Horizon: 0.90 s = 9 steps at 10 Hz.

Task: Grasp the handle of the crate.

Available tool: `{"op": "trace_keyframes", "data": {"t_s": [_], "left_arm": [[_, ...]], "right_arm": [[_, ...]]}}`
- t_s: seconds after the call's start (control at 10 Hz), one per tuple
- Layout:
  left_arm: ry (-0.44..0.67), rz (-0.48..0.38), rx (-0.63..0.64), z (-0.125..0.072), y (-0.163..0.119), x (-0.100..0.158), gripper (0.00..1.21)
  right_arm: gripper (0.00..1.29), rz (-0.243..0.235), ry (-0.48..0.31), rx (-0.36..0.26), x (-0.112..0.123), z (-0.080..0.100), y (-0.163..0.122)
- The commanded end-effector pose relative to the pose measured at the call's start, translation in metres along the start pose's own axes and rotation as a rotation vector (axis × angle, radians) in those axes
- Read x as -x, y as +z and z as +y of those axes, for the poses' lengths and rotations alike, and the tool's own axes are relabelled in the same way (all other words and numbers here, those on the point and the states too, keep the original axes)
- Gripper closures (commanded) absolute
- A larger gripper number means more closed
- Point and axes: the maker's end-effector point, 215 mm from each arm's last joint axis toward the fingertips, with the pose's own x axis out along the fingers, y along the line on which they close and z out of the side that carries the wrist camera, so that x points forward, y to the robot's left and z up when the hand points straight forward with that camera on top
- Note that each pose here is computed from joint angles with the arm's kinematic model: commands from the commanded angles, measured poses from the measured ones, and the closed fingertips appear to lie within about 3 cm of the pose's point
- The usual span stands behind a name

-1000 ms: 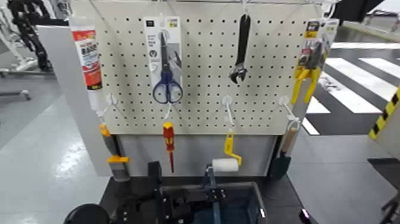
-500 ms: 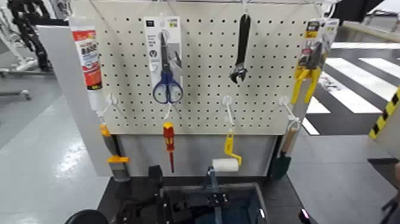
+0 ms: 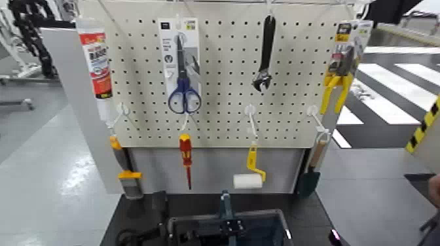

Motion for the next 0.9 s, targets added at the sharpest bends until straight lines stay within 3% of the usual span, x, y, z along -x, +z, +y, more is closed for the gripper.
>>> {"op": "trace_keyframes", "data": {"t_s": [0.1,0.5,0.9], "left_arm": [[-0.012,-0.011,0.013,-0.014,-0.003,0.007,1.19],[-0.005,0.031,0.043,-0.025,-0.016,0.009,1.19],[-0.024,0.057,0.069,-0.051,-0.024,0.003,1.19]], "right_arm": [[0.15,0.000,-0.001,0.003,-0.001,-0.001,0.000],[0.15,0.000,0.003,0.005,-0.002,0.000,0.000],[0.15,-0.002,0.002,0.019,-0.003,0.000,0.002]]}}
